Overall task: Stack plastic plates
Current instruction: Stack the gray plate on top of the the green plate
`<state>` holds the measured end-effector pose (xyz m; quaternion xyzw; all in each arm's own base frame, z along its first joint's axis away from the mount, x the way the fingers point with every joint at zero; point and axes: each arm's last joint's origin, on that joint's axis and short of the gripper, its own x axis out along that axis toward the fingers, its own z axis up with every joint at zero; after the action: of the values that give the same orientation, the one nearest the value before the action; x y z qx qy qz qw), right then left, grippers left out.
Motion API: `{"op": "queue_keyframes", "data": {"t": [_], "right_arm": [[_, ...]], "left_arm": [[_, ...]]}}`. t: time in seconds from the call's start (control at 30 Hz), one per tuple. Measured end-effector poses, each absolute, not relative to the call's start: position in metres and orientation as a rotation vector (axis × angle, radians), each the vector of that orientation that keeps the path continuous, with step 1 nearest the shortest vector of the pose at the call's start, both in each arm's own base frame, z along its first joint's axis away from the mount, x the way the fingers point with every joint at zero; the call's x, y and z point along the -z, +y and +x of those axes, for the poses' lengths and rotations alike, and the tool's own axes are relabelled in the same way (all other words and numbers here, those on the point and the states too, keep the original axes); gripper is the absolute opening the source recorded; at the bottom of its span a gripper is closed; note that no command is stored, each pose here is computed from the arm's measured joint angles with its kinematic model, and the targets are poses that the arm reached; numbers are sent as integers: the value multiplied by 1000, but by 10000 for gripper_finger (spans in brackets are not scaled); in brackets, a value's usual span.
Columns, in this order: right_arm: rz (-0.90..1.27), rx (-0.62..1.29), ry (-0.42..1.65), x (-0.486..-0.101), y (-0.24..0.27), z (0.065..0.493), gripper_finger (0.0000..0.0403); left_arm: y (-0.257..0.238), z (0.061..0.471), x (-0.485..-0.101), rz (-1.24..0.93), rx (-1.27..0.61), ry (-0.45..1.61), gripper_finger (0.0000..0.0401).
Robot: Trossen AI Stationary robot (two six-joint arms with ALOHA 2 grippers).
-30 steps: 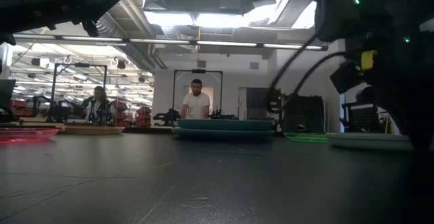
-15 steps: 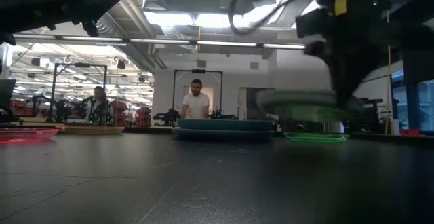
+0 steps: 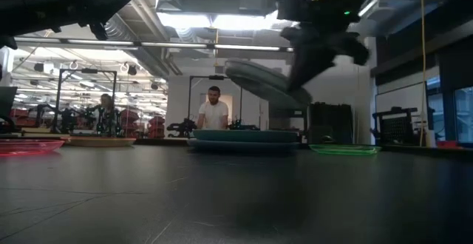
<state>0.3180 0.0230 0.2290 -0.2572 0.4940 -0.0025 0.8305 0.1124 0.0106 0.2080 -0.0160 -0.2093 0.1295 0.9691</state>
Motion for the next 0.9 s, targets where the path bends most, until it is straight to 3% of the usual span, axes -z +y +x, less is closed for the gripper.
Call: {"op": "queue_keyframes", "data": {"t": [0.47,0.9], "right_arm": [[-314,97,773,-234,-80,342,1],[-238,127,919,-176,-111,354,1]], "left_arm": [[11,112,-208,-32,-262,-424,6],[11,112,-208,-31,-262,-424,6]]}}
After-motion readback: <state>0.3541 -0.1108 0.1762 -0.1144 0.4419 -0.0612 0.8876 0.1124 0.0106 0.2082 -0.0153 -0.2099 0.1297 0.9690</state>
